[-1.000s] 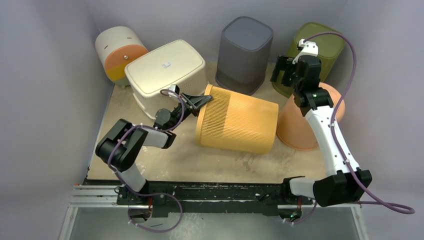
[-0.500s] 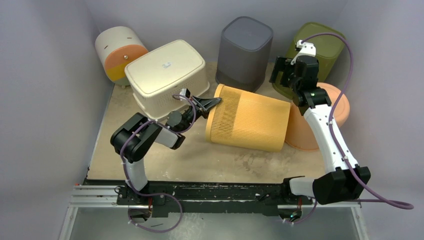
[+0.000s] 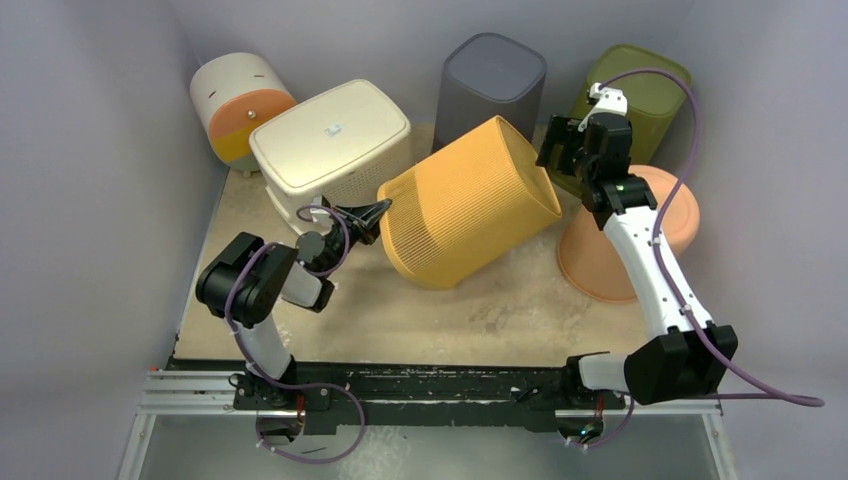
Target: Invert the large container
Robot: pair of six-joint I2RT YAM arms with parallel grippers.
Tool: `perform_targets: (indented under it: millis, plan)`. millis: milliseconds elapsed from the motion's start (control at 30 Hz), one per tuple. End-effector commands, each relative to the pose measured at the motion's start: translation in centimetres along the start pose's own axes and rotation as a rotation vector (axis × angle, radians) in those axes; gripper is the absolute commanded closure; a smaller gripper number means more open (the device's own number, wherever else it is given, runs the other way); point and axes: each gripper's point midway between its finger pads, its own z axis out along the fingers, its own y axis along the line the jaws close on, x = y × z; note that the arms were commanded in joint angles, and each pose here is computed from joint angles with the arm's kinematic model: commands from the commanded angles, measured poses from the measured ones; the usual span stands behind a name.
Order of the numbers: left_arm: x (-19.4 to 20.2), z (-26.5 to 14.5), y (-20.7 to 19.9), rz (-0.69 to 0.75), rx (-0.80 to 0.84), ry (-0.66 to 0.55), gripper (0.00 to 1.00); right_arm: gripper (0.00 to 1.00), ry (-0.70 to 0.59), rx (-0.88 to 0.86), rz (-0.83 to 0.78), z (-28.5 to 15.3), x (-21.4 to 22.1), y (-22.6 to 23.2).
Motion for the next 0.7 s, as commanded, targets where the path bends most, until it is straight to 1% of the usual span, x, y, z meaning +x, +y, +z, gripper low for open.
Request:
perform_targets:
  millis: [0, 100, 367, 667]
  plan:
    - [2.0, -2.2, 1.2, 0.12, 0.02, 0.138, 1.0, 0.0, -0.038, -0.011, 0.011, -0.1, -1.0, 0.2]
    - [1.1, -3.3, 3.1, 0.137, -0.039, 0.128, 1.0, 0.0, -0.032, -0.012, 0.009, -0.1, -0.8, 0.2]
    - [-0.9, -5.6, 6.5, 0.166, -0.152, 0.134, 1.0, 0.0, -0.022, -0.009, 0.001, 0.0, -0.4, 0.1]
    - [-3.0, -6.7, 8.0, 0.169, -0.202, 0.103, 1.0, 0.0, -0.022, -0.007, -0.009, 0.0, -0.5, 0.0]
